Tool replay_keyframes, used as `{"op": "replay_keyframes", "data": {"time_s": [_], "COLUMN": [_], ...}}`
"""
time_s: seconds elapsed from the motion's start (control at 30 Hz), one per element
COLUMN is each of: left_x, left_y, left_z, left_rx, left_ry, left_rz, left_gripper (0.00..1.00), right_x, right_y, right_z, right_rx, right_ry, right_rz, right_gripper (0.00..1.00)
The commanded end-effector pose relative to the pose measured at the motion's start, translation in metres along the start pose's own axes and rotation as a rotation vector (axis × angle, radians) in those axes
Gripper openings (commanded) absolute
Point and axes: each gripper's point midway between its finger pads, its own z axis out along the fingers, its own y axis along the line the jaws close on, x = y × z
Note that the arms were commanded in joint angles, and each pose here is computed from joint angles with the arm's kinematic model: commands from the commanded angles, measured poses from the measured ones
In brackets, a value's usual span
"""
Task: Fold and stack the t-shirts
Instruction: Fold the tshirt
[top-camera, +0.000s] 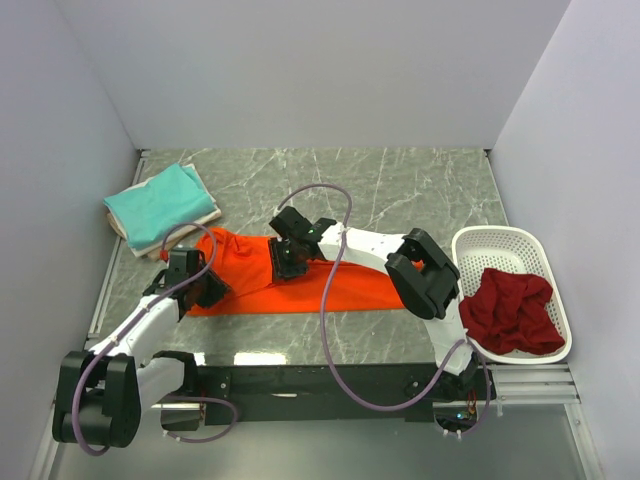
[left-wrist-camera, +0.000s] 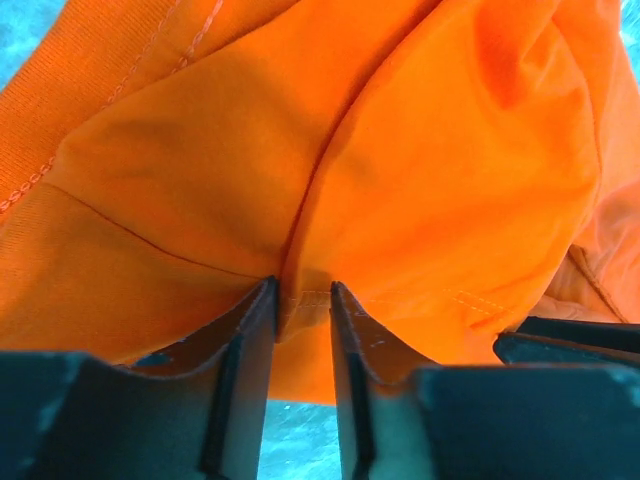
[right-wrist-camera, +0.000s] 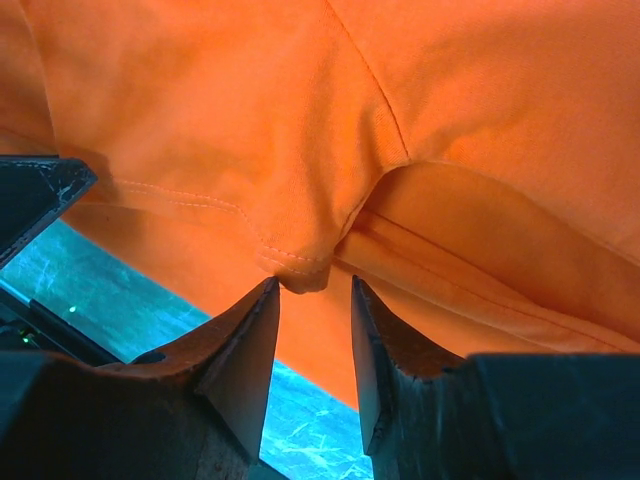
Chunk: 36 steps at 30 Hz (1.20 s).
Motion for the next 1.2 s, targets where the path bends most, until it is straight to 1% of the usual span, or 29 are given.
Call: {"op": "replay_keyframes", "data": {"time_s": [0.0, 0.07, 0.2, 0.27, 0.3, 0.33, 0.4, 0.53, 0.63, 0.9, 1.17], "left_x": [-0.004, -0.002, 0.002, 0.002, 0.003, 0.002, 0.003, 0.001, -0.001, 0.013, 0.014], "left_y": [-0.009, -0.007, -0.006, -0.006, -0.006, -0.008, -0.009, -0.014, -0.017, -0.019, -0.024], "left_z": [-0.001, 0.0, 0.0, 0.0, 0.0, -0.002, -0.003, -0.009, -0.017, -0.027, -0.039], "left_rx": [0.053, 0.051, 0.055, 0.059, 0.06, 0.068, 0.074, 0.097, 0.108, 0.152, 0.15], "left_ry": [-0.018, -0.012, -0.001, -0.001, 0.002, 0.0, 0.0, -0.005, -0.019, 0.023, 0.033], "left_rz": [0.006, 0.001, -0.001, -0.002, -0.001, -0.006, -0.005, -0.02, -0.021, -0.065, -0.119], "left_gripper": [0.33, 0.29, 0.19, 0.14, 0.09, 0.06, 0.0, 0.0, 0.0, 0.0, 0.01], "right_x": [-0.011, -0.011, -0.009, -0.01, -0.009, -0.009, -0.009, -0.012, -0.012, -0.009, 0.003], "right_y": [0.016, 0.015, 0.018, 0.02, 0.02, 0.022, 0.025, 0.025, 0.026, 0.027, 0.02], "right_z": [-0.004, 0.0, 0.006, 0.006, 0.006, 0.005, 0.003, -0.006, -0.016, -0.035, -0.041], "right_rx": [-0.045, -0.045, -0.057, -0.064, -0.066, -0.075, -0.084, -0.079, -0.081, -0.077, -0.058], "right_ry": [-0.024, -0.015, 0.002, 0.007, 0.012, 0.013, 0.009, 0.001, -0.009, -0.011, 0.022], "right_rz": [-0.023, -0.021, -0.021, -0.026, -0.022, -0.023, -0.026, -0.024, -0.021, -0.009, 0.001], "right_gripper": [0.41, 0.4, 0.35, 0.3, 0.27, 0.24, 0.2, 0.05, 0.0, 0.0, 0.0]}}
